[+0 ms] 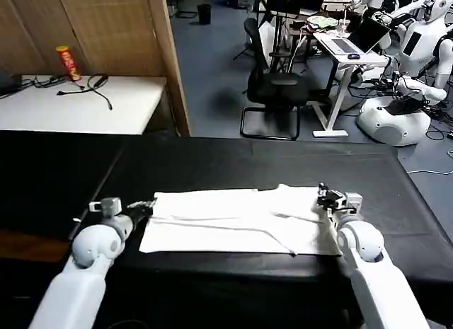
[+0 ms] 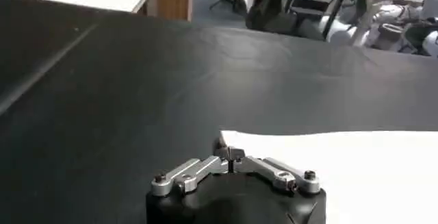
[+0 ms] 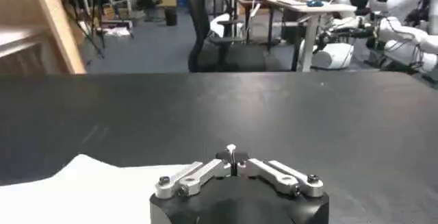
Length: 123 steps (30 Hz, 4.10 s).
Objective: Fold and organize the clothes.
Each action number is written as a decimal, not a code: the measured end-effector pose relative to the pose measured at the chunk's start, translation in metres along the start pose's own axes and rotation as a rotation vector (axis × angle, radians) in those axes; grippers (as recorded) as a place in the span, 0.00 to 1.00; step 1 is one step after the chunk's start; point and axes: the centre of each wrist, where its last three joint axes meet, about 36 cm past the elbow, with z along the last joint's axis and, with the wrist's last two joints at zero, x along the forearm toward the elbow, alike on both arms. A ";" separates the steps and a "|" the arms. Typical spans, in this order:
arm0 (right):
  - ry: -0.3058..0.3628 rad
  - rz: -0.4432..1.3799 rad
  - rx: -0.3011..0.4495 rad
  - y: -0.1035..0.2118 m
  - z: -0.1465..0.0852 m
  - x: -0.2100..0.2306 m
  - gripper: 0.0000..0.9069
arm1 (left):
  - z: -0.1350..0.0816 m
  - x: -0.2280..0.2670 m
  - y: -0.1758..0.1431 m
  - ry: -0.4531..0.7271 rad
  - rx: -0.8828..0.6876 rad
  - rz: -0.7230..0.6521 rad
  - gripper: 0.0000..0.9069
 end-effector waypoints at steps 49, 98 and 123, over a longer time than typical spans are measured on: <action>-0.142 -0.088 0.041 0.013 -0.018 0.094 0.97 | 0.067 0.045 -0.032 -0.056 0.036 -0.029 0.00; -0.135 -0.011 0.031 -0.002 -0.002 0.118 0.97 | 0.050 0.015 -0.241 -0.120 -0.063 0.322 0.00; -0.111 -0.138 0.118 0.013 0.002 0.096 0.97 | 0.037 0.010 -0.281 -0.201 0.114 0.428 0.97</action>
